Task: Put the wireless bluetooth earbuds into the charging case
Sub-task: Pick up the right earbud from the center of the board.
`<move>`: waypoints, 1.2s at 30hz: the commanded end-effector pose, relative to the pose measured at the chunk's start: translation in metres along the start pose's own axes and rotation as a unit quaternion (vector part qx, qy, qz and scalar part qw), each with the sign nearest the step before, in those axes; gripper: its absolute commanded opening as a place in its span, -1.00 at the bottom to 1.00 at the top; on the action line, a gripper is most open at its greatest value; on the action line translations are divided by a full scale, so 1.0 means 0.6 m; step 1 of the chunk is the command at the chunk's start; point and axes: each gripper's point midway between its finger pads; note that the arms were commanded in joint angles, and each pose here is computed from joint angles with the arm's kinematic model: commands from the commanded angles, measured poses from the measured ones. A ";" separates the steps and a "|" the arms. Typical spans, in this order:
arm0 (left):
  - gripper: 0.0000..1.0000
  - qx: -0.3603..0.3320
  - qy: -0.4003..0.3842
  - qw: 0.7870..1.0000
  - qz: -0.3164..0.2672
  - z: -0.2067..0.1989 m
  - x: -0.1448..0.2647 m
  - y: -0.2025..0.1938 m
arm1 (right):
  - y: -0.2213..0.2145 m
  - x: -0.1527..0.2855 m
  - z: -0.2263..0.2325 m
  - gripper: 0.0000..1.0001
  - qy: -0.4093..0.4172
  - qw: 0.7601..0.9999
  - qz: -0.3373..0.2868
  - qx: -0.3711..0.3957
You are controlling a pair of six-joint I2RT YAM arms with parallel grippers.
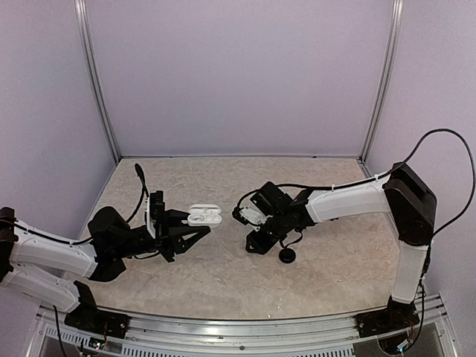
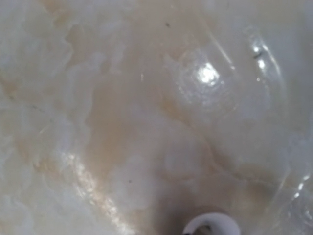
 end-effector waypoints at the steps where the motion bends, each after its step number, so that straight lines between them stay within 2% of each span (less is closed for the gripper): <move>1: -0.97 -0.007 0.002 1.000 -0.014 0.001 0.004 0.011 | -0.001 -0.013 -0.003 -0.52 -0.005 1.000 0.007 -0.009; 29: -0.97 -0.008 -0.001 1.000 -0.013 0.003 -0.002 0.011 | -0.028 0.005 -0.062 -0.57 -0.077 0.996 0.036 -0.008; 36: -0.97 -0.007 0.000 1.000 -0.012 0.004 -0.003 0.009 | -0.021 0.018 -0.075 -0.77 -0.097 0.995 0.028 -0.009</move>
Point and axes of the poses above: each gripper's point midway between its finger pads, its own x axis back along the fingers, its own z axis along the line the jaws close on, y = z × x, and after that the axes turned 2 degrees about x, right-handed
